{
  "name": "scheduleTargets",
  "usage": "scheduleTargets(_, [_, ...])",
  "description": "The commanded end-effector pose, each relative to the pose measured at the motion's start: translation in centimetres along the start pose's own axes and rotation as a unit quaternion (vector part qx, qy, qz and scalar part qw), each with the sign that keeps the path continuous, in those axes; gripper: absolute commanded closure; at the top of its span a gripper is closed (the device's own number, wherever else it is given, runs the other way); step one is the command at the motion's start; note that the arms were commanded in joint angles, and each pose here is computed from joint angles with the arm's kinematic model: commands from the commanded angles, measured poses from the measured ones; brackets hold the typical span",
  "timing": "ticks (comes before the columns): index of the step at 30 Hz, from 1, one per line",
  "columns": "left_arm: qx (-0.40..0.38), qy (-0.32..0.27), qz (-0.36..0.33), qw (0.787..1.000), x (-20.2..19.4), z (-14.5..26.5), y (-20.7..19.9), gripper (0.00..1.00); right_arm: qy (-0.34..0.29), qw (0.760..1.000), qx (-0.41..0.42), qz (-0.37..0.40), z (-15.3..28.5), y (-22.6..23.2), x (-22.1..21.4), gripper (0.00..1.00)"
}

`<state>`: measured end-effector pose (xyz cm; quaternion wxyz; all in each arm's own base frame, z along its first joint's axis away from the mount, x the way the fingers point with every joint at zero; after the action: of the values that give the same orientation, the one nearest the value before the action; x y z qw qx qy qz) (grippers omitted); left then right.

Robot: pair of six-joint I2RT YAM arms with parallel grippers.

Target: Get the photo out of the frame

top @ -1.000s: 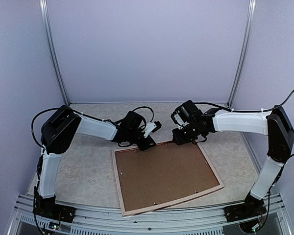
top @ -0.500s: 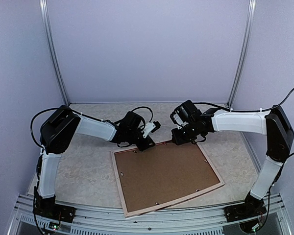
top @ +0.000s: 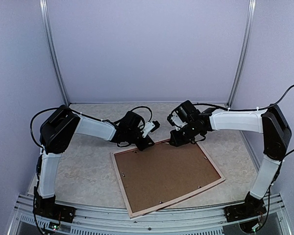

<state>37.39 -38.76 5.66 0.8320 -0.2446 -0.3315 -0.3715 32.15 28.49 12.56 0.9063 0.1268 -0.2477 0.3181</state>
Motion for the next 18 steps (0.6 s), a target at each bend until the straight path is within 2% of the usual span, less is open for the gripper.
scheduleTargets(1, [-0.024,0.052,0.018,0.998,-2.9,-0.3,-1.7,0.79,0.058,0.993,0.099,0.038,-0.4,4.0,-3.4,1.00])
scheduleTargets(5, [-0.023,0.055,0.019,0.998,-2.8,-0.3,-1.6,0.79,0.031,0.993,0.104,0.040,1.4,4.5,-3.2,1.00])
scheduleTargets(13, [-0.027,0.040,0.039,0.998,-1.3,0.0,-0.9,0.79,-0.032,0.999,0.007,-0.005,5.9,2.1,-0.9,1.00])
scheduleTargets(18, [-0.028,0.034,0.041,0.998,-0.7,-0.4,-1.0,0.78,-0.072,0.996,-0.035,-0.038,8.8,0.9,-1.6,1.00])
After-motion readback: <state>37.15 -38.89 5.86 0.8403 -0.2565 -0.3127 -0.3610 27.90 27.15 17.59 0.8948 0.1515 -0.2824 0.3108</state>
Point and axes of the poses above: each gripper's point midway between its finger pads, its own z axis back along the fingers, its own y axis along the line the jaws close on, x = y × z, the point moved 4 cm from there along z, back along the fingers, and after that the axes turned 13 degrees about z, right-handed, at the moved point
